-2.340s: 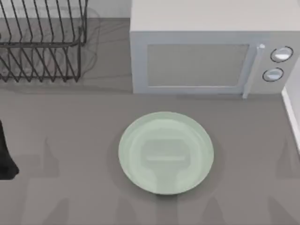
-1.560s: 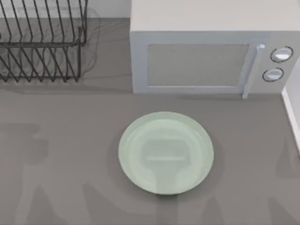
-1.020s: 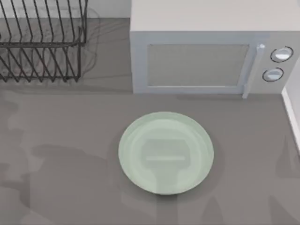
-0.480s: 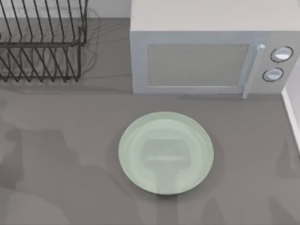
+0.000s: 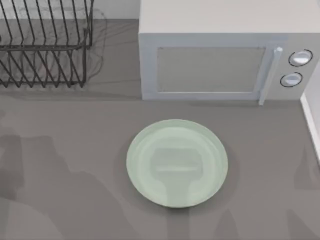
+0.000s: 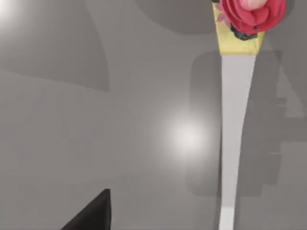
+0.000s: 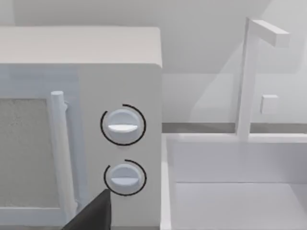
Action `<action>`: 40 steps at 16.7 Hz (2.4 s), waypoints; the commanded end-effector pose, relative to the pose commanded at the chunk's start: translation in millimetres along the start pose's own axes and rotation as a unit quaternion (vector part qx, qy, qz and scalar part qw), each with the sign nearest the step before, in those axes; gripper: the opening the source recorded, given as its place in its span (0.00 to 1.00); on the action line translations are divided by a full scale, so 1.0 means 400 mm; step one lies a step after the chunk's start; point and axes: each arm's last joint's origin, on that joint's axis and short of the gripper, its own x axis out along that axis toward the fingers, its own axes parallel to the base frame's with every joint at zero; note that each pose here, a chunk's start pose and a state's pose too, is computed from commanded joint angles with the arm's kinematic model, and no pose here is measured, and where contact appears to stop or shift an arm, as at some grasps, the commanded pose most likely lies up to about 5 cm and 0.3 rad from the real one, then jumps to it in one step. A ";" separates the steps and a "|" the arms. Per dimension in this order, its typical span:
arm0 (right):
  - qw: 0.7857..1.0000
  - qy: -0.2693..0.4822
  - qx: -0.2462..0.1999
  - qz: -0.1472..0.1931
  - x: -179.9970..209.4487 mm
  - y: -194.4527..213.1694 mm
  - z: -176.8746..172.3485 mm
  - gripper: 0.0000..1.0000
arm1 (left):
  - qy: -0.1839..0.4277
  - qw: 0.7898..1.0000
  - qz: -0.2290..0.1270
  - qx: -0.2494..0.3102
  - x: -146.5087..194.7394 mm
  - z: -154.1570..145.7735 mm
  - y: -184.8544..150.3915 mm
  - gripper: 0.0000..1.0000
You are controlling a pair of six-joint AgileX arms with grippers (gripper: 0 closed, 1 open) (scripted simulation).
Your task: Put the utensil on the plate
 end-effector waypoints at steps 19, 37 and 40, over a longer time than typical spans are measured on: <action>1.000 0.000 0.000 0.000 0.000 0.000 0.000 1.00 | 0.000 1.000 0.000 0.001 0.170 -0.007 -0.003 0.40; 1.000 0.000 0.000 0.000 0.000 0.000 0.000 1.00 | -0.024 1.000 0.005 0.000 0.061 0.006 0.005 0.00; 1.000 0.000 0.000 0.000 0.000 0.000 0.000 1.00 | -0.009 1.000 -0.006 0.001 -0.011 0.003 0.002 0.00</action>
